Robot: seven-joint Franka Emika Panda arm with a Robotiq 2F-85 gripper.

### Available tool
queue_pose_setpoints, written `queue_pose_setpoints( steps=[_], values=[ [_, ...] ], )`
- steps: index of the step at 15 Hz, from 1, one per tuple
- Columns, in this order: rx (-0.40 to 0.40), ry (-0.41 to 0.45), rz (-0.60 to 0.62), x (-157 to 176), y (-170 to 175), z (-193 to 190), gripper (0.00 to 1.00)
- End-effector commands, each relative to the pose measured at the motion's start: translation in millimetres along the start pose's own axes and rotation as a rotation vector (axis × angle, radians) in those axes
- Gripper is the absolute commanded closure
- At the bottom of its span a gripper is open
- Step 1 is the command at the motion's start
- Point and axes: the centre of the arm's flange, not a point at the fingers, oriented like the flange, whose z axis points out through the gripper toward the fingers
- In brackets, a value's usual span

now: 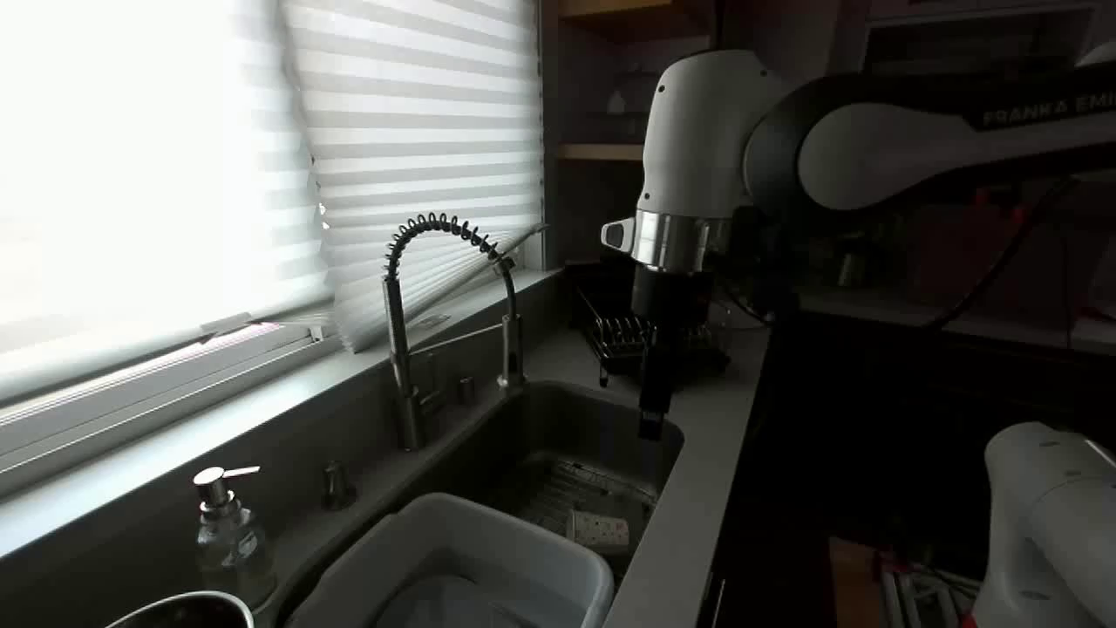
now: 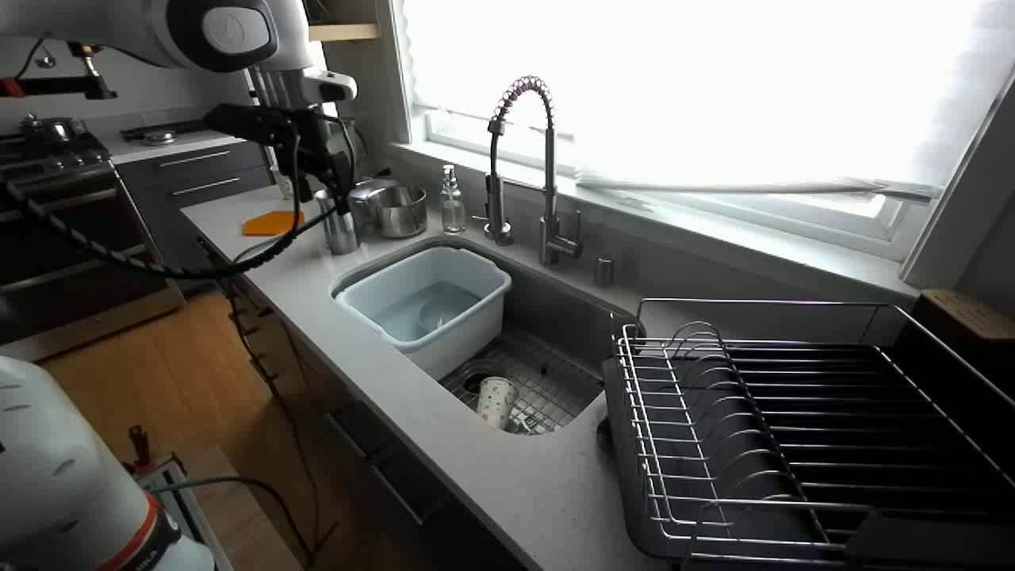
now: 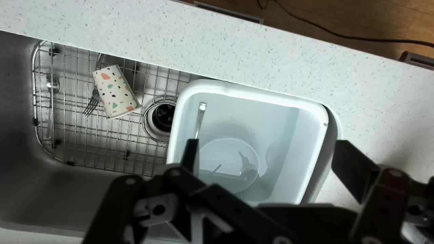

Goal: Remove the cup from the sink

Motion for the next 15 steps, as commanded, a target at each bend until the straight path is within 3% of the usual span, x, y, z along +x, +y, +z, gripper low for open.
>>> queue_pose_setpoints(
  steps=[1,8,11,12,13,15],
  values=[
    [0.000,0.000,0.000,0.0,0.0,0.0,0.00],
    [0.000,0.000,0.000,0.0,0.0,0.0,0.00],
    [-0.090,-0.031,0.102,0.9,41.4,33.8,0.00],
    [-0.090,-0.038,0.117,-1.7,55.8,43.8,0.00],
    [-0.149,-0.036,0.134,-3.4,70.4,52.1,0.00],
    [-0.194,-0.021,0.144,-4.9,100.7,70.3,0.00]
  ],
)
